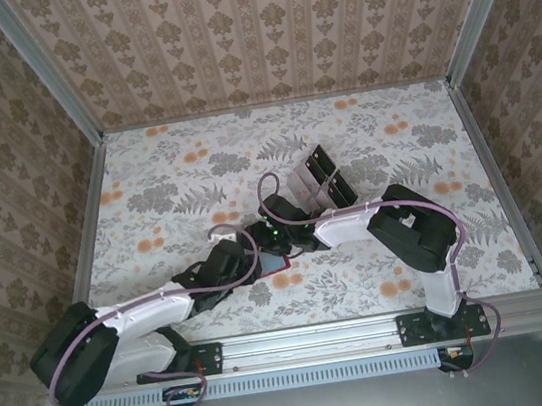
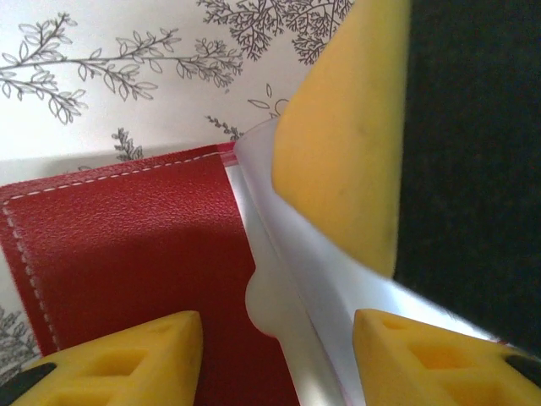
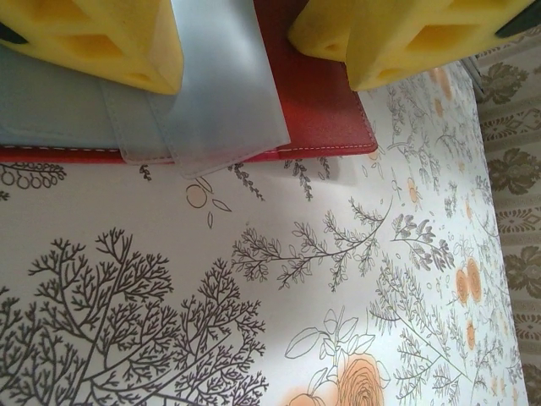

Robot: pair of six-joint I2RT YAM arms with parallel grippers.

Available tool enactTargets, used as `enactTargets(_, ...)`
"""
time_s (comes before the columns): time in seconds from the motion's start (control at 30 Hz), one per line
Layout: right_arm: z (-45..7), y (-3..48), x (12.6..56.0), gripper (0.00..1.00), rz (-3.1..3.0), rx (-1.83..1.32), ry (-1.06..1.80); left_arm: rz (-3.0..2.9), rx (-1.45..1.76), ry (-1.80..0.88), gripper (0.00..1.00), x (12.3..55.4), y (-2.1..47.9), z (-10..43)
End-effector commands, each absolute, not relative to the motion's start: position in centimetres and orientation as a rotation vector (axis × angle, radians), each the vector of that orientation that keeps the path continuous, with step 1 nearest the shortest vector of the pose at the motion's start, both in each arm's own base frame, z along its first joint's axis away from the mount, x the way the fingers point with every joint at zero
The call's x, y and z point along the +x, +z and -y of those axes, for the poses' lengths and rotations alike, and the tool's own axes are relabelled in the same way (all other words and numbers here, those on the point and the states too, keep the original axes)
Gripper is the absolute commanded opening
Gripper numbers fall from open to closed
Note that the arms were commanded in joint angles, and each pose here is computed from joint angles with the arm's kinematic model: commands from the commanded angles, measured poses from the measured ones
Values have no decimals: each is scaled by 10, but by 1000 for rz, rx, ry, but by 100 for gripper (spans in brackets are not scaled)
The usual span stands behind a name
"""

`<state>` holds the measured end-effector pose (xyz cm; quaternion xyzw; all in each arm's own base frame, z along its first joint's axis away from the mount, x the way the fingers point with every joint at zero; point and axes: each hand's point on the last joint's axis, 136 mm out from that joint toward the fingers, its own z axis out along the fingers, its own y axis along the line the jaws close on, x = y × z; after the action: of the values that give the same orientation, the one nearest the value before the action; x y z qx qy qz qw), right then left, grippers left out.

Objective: Put the credit cards into the card holder

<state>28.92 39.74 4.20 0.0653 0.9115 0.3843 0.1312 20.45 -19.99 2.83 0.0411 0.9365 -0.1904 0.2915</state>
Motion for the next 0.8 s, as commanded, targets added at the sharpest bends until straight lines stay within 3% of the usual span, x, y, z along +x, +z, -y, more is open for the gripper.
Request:
enactTargets(0.0, -391, 29, 279, 56, -2699, 204, 1097, -2546, 127, -410, 50, 198, 15, 190)
enactTargets(0.23, -373, 50, 289, 57, -2635, 213, 1073, -2558, 106, -379, 42, 196, 8, 183)
enactTargets(0.77, -357, 53, 291, 58, -2634, 190, 982, -2544, 123, -412, 42, 196, 9, 188)
